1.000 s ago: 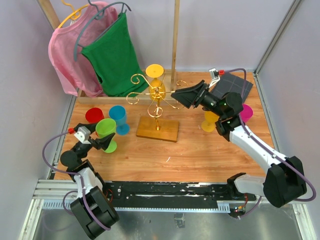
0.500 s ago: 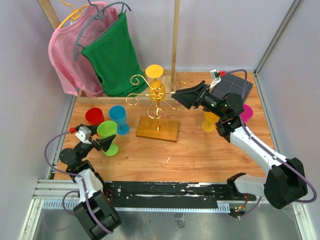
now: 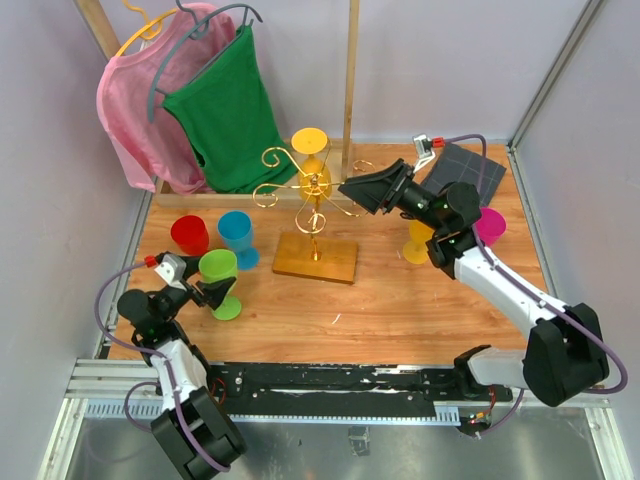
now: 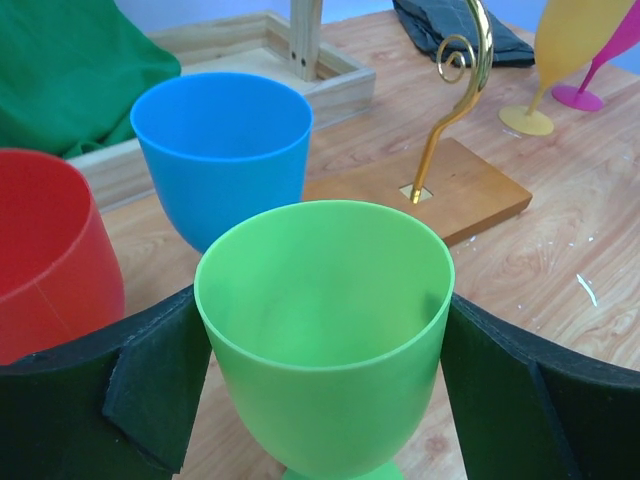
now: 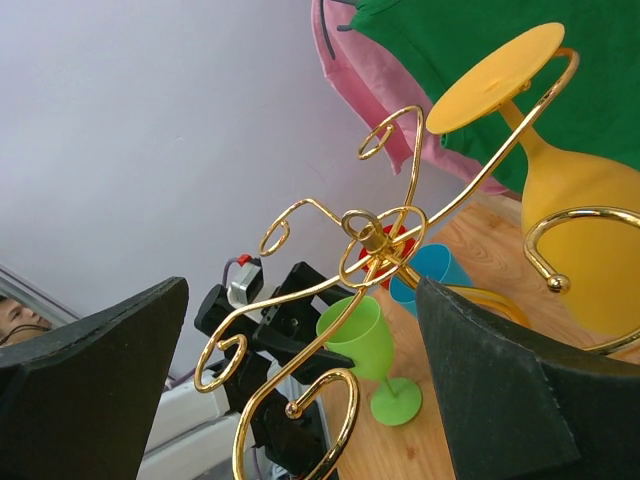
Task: Take the wine glass off the wine glass rack
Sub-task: Place the wine glass at the center of the board.
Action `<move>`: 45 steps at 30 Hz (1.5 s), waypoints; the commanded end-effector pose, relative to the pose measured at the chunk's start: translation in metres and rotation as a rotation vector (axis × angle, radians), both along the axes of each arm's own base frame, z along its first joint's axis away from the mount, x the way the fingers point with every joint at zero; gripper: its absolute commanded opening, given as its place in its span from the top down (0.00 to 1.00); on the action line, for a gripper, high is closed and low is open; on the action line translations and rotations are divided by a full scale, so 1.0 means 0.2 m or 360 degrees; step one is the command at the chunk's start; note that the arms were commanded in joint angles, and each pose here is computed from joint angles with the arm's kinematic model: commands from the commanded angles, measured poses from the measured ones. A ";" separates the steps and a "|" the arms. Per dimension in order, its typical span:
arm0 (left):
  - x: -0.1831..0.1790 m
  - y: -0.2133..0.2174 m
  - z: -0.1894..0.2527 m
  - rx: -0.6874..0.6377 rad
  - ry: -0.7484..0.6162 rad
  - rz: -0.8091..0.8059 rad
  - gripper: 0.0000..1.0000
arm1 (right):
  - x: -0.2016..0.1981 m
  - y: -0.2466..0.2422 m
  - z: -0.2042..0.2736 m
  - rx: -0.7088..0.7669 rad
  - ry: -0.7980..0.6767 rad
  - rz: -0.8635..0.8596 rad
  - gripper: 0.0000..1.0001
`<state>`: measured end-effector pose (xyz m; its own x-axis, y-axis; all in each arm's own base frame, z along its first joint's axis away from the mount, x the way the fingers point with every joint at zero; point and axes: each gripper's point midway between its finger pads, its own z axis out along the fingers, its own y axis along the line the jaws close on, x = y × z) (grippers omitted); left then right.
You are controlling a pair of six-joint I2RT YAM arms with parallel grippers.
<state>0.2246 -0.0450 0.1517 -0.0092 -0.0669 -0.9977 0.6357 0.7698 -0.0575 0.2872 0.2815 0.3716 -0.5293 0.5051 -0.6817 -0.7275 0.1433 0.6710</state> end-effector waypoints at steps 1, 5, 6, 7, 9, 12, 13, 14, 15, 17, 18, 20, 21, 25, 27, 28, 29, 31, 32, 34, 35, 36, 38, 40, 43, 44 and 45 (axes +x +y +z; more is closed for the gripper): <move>-0.01 0.00 -0.14 -0.0055 0.0127 0.0014 0.09 | 0.00 0.03 0.09 0.0048 -0.0059 0.0032 0.02; 0.00 0.01 -0.15 -0.0045 0.0141 0.0018 0.04 | 0.02 0.05 0.10 0.0046 -0.0058 0.0048 0.02; 0.00 0.01 -0.15 -0.0047 0.0144 0.0018 0.04 | 0.03 0.05 0.11 0.0046 -0.0061 0.0052 0.02; 0.00 0.01 -0.15 -0.0049 0.0146 0.0012 0.02 | 0.03 0.06 0.12 0.0047 -0.0066 0.0055 0.02; -0.01 0.01 -0.15 -0.0051 0.0147 0.0005 0.01 | 0.04 0.07 0.12 0.0045 -0.0066 0.0056 0.01; 0.00 0.01 -0.13 -0.0056 0.0155 -0.0002 0.01 | 0.05 0.07 0.13 0.0039 -0.0063 0.0065 0.02; 0.00 0.01 -0.13 -0.0059 0.0164 -0.0008 0.01 | 0.06 0.08 0.12 0.0036 -0.0062 0.0068 0.02; 0.00 0.01 -0.13 -0.0058 0.0177 -0.0016 0.01 | 0.06 0.08 0.12 0.0032 -0.0060 0.0072 0.01; 0.00 0.01 -0.13 -0.0051 0.0185 -0.0023 0.01 | 0.06 0.08 0.13 0.0028 -0.0061 0.0072 0.01; 0.00 0.01 -0.12 -0.0044 0.0182 -0.0032 0.01 | 0.06 0.08 0.13 0.0020 -0.0062 0.0072 0.01; 0.00 0.01 -0.12 -0.0046 0.0186 -0.0033 0.01 | 0.06 0.08 0.12 0.0015 -0.0058 0.0070 0.01; 0.00 0.01 -0.11 -0.0038 0.0183 -0.0036 0.01 | 0.06 0.08 0.13 0.0015 -0.0061 0.0068 0.01; 0.00 0.01 -0.11 -0.0037 0.0180 -0.0043 0.01 | 0.05 0.08 0.13 0.0015 -0.0063 0.0071 0.01; 0.00 0.01 -0.09 -0.0033 0.0172 -0.0060 0.01 | 0.04 0.07 0.14 0.0010 -0.0070 0.0073 0.02; 0.00 0.01 -0.08 -0.0030 0.0174 -0.0071 0.01 | 0.03 0.07 0.15 0.0004 -0.0074 0.0075 0.01; 0.00 0.01 -0.08 -0.0029 0.0177 -0.0076 0.01 | 0.03 0.07 0.15 0.0002 -0.0073 0.0078 0.01; 0.00 0.01 -0.08 -0.0026 0.0180 -0.0079 0.01 | 0.02 0.07 0.16 0.0001 -0.0078 0.0078 0.01; -0.01 0.00 -0.07 -0.0017 0.0185 -0.0095 0.01 | 0.02 0.07 0.16 -0.0002 -0.0079 0.0083 0.02; -0.01 0.00 -0.07 -0.0002 0.0181 -0.0105 0.01 | 0.01 0.07 0.16 -0.0005 -0.0081 0.0084 0.01; -0.02 -0.01 -0.08 0.0024 0.0192 -0.0123 0.01 | 0.01 0.07 0.17 -0.0009 -0.0088 0.0087 0.01; -0.03 -0.01 -0.09 0.0045 0.0183 -0.0133 0.01 | 0.00 0.07 0.18 -0.0008 -0.0091 0.0088 0.01; -0.03 -0.01 -0.09 0.0070 0.0168 -0.0141 0.01 | 0.00 0.07 0.18 -0.0008 -0.0097 0.0089 0.01; -0.04 -0.01 -0.09 0.0068 0.0173 -0.0144 0.01 | 0.00 0.06 0.20 -0.0005 -0.0104 0.0091 0.01; -0.03 -0.01 -0.08 0.0070 0.0170 -0.0144 0.01 | -0.01 0.06 0.21 -0.0003 -0.0114 0.0092 0.01; -0.03 -0.01 -0.08 0.0076 0.0169 -0.0141 0.01 | -0.01 0.06 0.22 -0.0013 -0.0125 0.0080 0.01; -0.03 -0.01 -0.07 0.0079 0.0167 -0.0141 0.01 | -0.01 0.06 0.22 -0.0015 -0.0125 0.0078 0.01; -0.03 -0.01 -0.07 0.0083 0.0165 -0.0140 0.01 | -0.01 0.05 0.22 -0.0014 -0.0128 0.0075 0.01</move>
